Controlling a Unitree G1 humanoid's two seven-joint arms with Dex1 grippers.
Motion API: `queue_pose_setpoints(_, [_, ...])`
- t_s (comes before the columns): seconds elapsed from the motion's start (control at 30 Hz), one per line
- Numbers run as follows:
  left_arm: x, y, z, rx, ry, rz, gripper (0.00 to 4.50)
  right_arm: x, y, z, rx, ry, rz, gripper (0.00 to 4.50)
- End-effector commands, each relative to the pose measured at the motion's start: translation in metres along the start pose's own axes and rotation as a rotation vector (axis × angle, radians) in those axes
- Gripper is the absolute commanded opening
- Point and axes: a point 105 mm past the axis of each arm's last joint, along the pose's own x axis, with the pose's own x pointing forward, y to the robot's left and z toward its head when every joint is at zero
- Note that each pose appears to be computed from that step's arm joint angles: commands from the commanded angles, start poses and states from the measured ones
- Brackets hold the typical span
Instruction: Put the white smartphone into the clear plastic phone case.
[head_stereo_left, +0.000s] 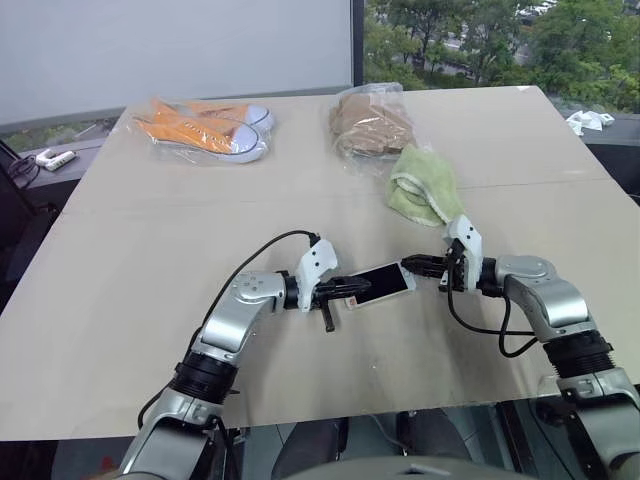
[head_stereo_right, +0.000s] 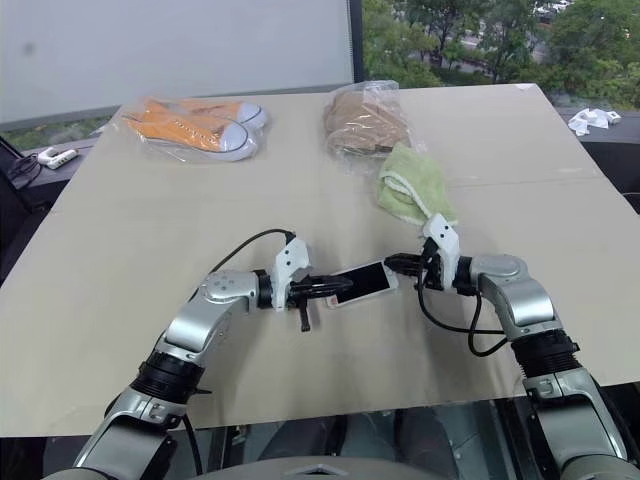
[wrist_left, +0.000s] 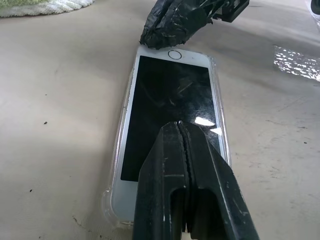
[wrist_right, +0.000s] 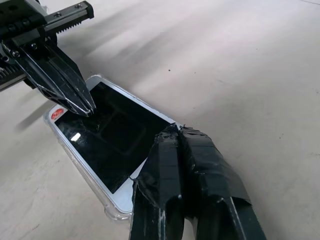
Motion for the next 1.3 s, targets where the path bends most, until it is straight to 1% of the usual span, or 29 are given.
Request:
queue_pose_setpoints(0.03, [-0.002,-0.001,0.001,0.008,-0.002,0.006,0.0,0.004,0.012,-0.067,0.105,0.266,0.023,0.06])
queue_pose_setpoints(0.27, [-0.004,-0.001,-0.001,0.006,0.0,0.02,0.0,0.006,0.012,-0.08,0.106,0.368,0.014,0.06])
queue_pose_setpoints(0.47, [-0.005,0.001,-0.003,0.003,0.003,0.035,0.0,0.006,0.016,-0.089,0.107,0.428,0.028,0.06])
queue_pose_setpoints(0.7, [-0.004,0.001,-0.004,0.001,0.003,0.036,0.0,0.003,0.022,-0.096,0.108,0.483,0.049,0.06])
queue_pose_setpoints(0.83, [-0.004,0.001,-0.003,0.003,0.001,0.037,0.0,0.003,0.023,-0.097,0.11,0.493,0.048,0.06])
queue_pose_setpoints(0.93, [-0.004,0.001,-0.004,0.002,0.002,0.037,0.0,0.007,0.023,-0.092,0.113,0.461,0.048,0.06])
queue_pose_setpoints(1.1, [-0.006,0.004,-0.006,-0.01,-0.001,0.052,0.0,0.014,0.021,-0.059,0.1,0.265,0.065,0.06])
queue_pose_setpoints(1.3, [-0.006,0.007,-0.002,-0.046,-0.039,0.066,0.0,0.014,0.014,-0.034,0.054,0.093,0.044,0.06])
